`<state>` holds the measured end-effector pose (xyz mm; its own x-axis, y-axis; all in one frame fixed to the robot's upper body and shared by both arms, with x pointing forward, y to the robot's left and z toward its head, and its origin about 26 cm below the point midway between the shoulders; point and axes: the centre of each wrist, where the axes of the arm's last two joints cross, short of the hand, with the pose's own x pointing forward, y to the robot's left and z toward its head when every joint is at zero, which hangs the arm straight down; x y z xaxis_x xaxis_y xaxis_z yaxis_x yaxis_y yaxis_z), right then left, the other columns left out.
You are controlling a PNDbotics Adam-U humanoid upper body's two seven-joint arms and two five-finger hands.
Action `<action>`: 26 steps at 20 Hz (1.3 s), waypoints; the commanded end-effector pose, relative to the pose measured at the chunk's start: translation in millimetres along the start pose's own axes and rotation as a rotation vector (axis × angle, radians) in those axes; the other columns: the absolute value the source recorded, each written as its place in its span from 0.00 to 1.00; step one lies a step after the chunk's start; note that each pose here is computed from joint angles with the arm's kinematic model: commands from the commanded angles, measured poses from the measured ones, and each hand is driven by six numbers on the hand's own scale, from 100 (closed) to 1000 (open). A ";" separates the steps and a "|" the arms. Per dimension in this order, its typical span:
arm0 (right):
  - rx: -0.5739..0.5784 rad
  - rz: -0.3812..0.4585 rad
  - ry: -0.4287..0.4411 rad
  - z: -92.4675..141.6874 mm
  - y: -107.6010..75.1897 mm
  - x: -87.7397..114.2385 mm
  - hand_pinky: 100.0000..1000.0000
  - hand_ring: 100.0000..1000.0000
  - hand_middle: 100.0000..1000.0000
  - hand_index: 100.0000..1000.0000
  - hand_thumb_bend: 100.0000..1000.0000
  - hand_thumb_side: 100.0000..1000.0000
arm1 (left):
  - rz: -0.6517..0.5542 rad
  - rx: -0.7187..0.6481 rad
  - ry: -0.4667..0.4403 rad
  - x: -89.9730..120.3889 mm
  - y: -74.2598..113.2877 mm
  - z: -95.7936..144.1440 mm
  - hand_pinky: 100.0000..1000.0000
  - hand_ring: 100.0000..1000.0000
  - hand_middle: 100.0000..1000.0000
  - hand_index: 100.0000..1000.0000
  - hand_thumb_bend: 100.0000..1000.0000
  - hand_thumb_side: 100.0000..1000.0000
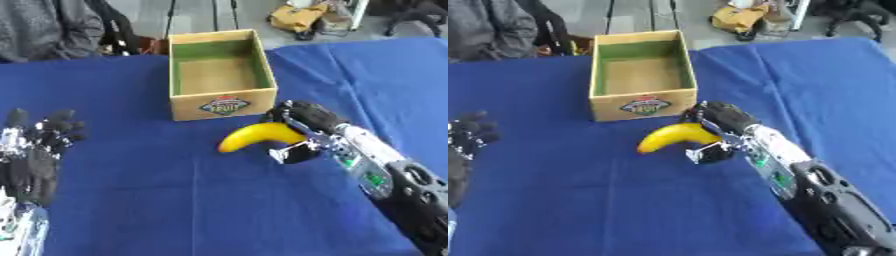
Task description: Pick up objects on the table and place them in the box.
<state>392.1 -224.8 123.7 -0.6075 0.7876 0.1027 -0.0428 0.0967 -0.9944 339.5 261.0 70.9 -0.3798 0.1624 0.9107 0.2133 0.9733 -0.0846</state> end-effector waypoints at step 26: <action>-0.222 0.046 0.261 32.2 -122.7 -58.5 0.53 0.42 0.36 0.49 0.00 0.22 | 0.019 -0.150 -0.068 17.2 -25.6 -27.0 0.68 0.69 0.69 0.49 0.26 0.94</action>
<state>406.7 -288.5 221.3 -0.4105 0.9050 0.1118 0.1239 0.1768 -0.9764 350.7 237.0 89.0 -0.4052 0.1946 0.8933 0.3295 0.9425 -0.0558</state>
